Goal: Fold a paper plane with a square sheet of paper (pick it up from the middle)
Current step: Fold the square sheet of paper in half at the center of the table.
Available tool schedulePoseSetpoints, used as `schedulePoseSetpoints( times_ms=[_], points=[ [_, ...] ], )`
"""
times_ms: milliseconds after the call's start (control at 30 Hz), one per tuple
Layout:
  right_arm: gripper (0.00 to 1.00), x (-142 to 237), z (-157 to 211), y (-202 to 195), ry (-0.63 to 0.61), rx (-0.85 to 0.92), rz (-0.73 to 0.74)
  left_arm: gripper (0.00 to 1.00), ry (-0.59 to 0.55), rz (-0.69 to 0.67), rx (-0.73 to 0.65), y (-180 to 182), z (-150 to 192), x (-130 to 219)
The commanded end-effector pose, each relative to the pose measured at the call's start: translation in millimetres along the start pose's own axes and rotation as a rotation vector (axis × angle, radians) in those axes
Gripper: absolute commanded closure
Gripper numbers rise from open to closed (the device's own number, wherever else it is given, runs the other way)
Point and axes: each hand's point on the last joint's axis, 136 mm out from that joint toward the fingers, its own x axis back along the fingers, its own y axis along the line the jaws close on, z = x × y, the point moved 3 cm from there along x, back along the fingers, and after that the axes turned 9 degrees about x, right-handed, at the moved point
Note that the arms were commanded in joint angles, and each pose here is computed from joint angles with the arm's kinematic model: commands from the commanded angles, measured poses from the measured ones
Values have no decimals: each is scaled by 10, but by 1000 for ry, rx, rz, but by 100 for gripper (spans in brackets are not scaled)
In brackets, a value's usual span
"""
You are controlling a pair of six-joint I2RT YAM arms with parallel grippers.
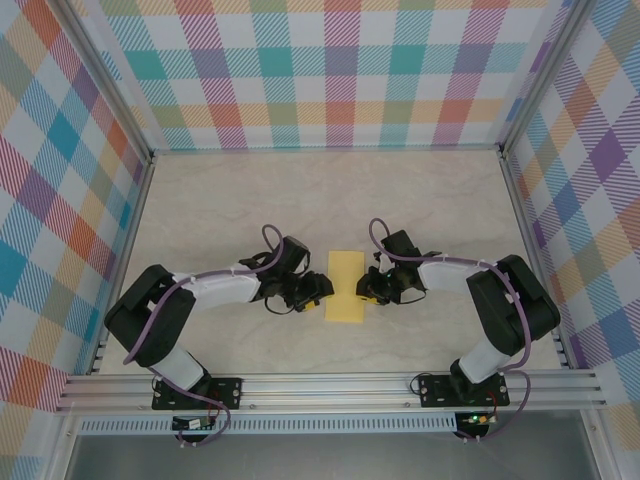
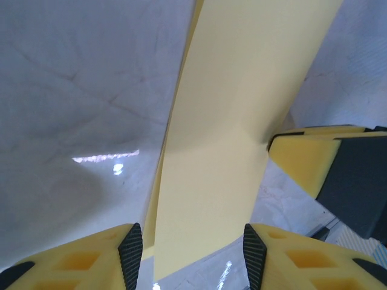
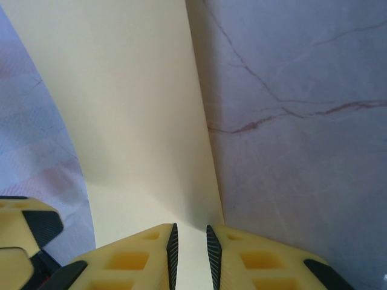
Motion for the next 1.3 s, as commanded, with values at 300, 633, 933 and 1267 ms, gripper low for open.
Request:
schedulePoseSetpoints(
  times_ms=[300, 633, 933, 1267],
  points=[
    [76, -74, 210, -265, 69, -43, 113, 54, 29, 3, 41, 0, 174, -143],
    [76, -90, 247, -305, 78, -51, 122, 54, 19, -13, 54, 69, 169, -218],
    [76, -100, 253, -307, 84, -54, 121, 49, -13, -68, 72, 221, 162, -213],
    [75, -111, 259, -321, 87, -60, 123, 50, -22, -67, 65, 233, 173, -154]
  ],
)
